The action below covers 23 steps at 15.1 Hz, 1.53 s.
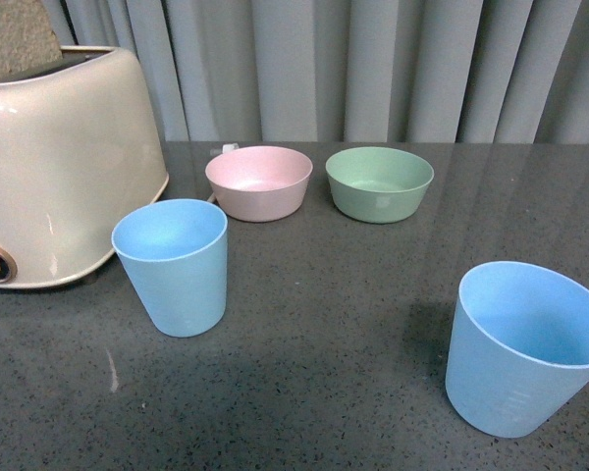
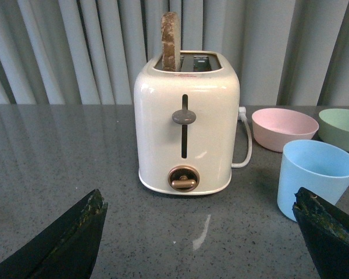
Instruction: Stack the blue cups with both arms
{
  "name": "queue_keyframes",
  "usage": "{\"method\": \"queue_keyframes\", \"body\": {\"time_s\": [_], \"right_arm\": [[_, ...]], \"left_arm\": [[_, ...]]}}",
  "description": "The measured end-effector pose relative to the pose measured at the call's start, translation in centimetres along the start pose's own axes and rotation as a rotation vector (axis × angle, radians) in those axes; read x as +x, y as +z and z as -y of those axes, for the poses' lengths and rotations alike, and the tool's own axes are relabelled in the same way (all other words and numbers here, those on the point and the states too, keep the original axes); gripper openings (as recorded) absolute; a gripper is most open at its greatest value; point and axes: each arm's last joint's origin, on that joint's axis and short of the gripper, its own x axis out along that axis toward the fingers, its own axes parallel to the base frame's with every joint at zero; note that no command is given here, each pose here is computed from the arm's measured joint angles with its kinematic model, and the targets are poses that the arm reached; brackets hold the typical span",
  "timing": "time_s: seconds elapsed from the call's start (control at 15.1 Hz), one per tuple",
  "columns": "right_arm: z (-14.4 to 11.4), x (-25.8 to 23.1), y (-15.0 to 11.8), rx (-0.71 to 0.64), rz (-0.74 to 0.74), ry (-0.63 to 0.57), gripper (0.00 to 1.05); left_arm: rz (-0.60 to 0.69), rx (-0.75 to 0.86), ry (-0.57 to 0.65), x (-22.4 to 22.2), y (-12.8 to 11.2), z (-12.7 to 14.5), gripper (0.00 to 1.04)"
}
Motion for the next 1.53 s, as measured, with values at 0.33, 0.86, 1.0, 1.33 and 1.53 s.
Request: {"method": "queue_keyframes", "body": {"time_s": [0.33,0.86,1.0,1.33,1.53], "right_arm": [[0.0,0.0,0.0,0.0,0.0,0.0,0.98],[0.0,0.0,0.0,0.0,0.0,0.0,0.98],[0.0,0.0,0.0,0.0,0.0,0.0,0.98],[0.0,0.0,0.0,0.0,0.001,0.0,0.98],[0.0,0.0,0.0,0.0,0.001,0.0,0.98]], "left_arm": [[0.0,0.0,0.0,0.0,0.0,0.0,0.98],[0.0,0.0,0.0,0.0,0.0,0.0,0.98],[0.0,0.0,0.0,0.0,0.0,0.0,0.98],[-0.162,-0.069,0.135,0.3,0.6,0.5,0.98],[0.023,-0.096,0.168,0.4,4.9,-0.4,0.98]]}}
